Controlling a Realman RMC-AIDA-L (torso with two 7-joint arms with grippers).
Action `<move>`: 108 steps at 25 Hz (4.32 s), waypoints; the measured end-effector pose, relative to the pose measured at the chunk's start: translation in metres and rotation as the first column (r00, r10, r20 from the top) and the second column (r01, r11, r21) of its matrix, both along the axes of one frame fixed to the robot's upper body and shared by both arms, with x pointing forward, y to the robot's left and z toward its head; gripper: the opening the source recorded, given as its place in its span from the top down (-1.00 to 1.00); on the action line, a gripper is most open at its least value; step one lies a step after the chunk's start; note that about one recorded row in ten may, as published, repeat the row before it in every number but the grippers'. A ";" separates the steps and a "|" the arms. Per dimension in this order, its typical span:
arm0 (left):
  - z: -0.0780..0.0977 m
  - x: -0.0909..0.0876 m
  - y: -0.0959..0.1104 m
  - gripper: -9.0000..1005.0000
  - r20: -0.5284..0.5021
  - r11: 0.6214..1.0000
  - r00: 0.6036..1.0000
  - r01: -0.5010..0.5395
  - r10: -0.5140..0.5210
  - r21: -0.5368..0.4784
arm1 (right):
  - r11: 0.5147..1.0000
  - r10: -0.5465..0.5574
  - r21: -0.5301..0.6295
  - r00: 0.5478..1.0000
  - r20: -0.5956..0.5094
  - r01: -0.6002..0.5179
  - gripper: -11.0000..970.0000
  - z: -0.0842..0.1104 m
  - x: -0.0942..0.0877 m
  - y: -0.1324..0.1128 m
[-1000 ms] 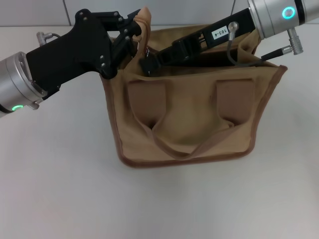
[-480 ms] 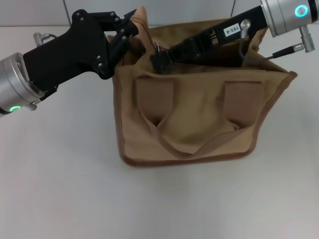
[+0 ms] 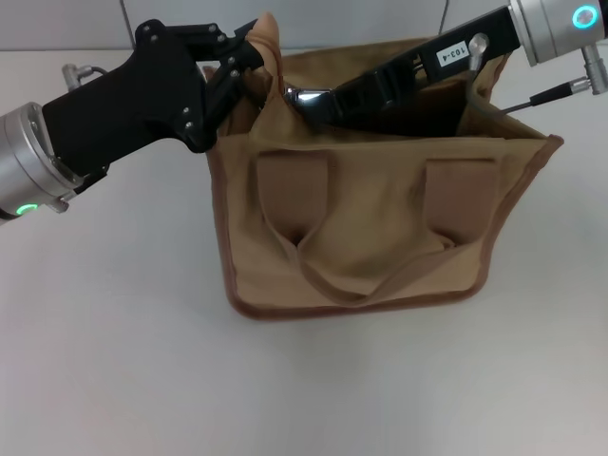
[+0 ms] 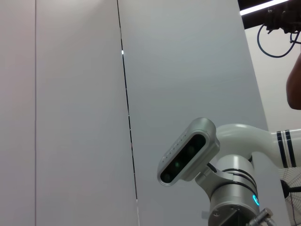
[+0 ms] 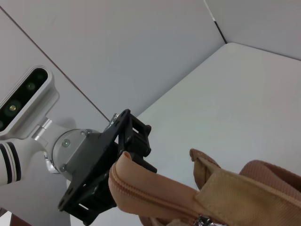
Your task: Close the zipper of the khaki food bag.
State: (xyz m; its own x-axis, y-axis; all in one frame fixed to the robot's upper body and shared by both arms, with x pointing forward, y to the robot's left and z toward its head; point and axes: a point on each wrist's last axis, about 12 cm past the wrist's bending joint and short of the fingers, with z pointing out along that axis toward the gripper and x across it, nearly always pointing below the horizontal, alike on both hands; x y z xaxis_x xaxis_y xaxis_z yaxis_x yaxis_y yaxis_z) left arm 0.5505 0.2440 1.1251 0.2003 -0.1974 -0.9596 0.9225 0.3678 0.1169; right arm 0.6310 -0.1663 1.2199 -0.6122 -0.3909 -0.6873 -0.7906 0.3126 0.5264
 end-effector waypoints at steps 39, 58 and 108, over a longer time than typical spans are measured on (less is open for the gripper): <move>-0.001 -0.004 0.012 0.91 0.005 0.999 0.999 -0.047 0.047 -0.026 | 0.949 -0.260 -0.190 0.965 -0.014 0.253 0.97 0.013 -0.018 -0.072; 0.001 0.002 0.017 0.89 -0.025 0.994 0.994 -0.104 0.103 -0.047 | 0.913 -0.323 0.300 0.939 0.116 0.277 0.94 0.018 -0.069 -0.156; -0.053 -0.102 0.056 -0.63 -0.286 0.971 0.949 0.184 -0.134 0.154 | 0.921 -0.028 0.342 0.846 0.533 -0.185 -0.69 -0.149 -0.159 -0.105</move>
